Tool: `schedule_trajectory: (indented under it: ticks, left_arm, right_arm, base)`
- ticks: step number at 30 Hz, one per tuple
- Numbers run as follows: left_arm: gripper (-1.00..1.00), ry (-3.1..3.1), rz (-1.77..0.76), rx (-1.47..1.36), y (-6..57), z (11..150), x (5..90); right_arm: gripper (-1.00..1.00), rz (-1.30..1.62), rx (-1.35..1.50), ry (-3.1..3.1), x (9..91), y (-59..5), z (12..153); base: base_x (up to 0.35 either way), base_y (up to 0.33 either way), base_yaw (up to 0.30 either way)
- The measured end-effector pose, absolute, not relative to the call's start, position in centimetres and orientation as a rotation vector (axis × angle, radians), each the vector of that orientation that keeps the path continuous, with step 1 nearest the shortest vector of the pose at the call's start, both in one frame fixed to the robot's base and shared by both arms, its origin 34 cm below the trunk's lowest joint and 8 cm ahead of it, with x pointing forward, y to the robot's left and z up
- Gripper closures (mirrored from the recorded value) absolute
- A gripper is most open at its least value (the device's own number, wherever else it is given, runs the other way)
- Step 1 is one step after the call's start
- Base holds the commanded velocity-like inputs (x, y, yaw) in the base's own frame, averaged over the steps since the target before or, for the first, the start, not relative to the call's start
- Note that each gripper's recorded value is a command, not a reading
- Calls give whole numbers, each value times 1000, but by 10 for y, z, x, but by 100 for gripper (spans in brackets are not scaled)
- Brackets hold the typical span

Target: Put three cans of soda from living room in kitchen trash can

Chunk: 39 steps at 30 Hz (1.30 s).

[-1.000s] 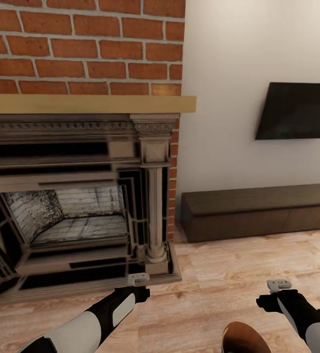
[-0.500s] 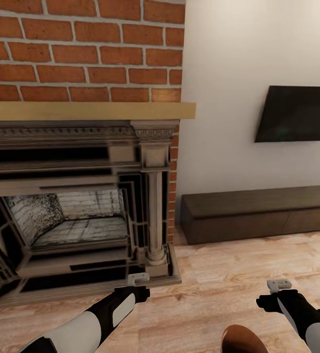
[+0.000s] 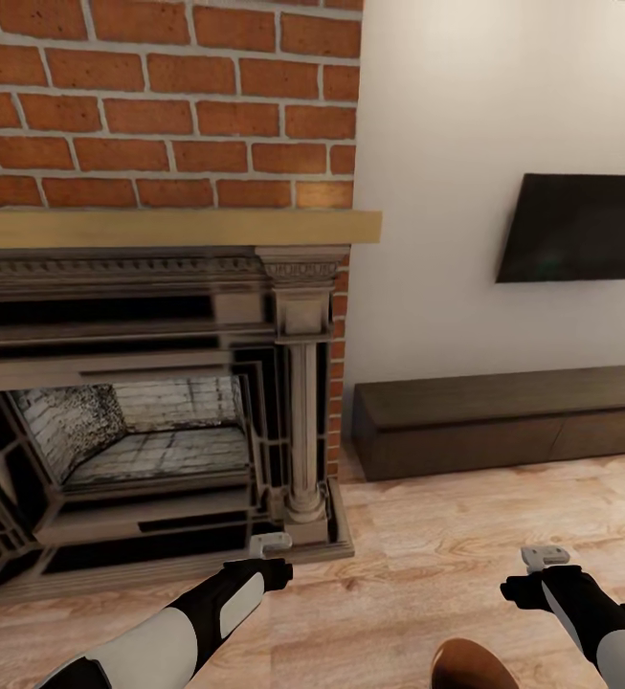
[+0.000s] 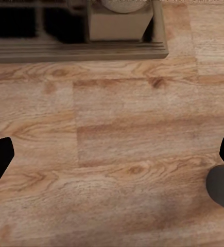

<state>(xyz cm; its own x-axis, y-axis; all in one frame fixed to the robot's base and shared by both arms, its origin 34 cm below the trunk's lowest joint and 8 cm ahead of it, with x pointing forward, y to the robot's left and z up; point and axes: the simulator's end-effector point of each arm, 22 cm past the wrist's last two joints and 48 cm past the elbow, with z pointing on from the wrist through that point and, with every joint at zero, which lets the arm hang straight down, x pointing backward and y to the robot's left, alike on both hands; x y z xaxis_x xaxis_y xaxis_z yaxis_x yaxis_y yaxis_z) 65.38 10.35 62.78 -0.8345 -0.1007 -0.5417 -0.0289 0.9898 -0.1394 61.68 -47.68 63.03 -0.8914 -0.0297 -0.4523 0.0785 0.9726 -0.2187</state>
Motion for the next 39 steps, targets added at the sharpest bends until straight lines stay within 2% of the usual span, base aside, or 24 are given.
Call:
schedule_trajectory:
  ticks: [39]
  left_arm:
    - [-100, 2556, -169, -91, 103, 689, 653]
  right_arm:
    - [-100, -319, 34, 2654, 617, -477, 692]
  base:
    - [0, 0, 0]
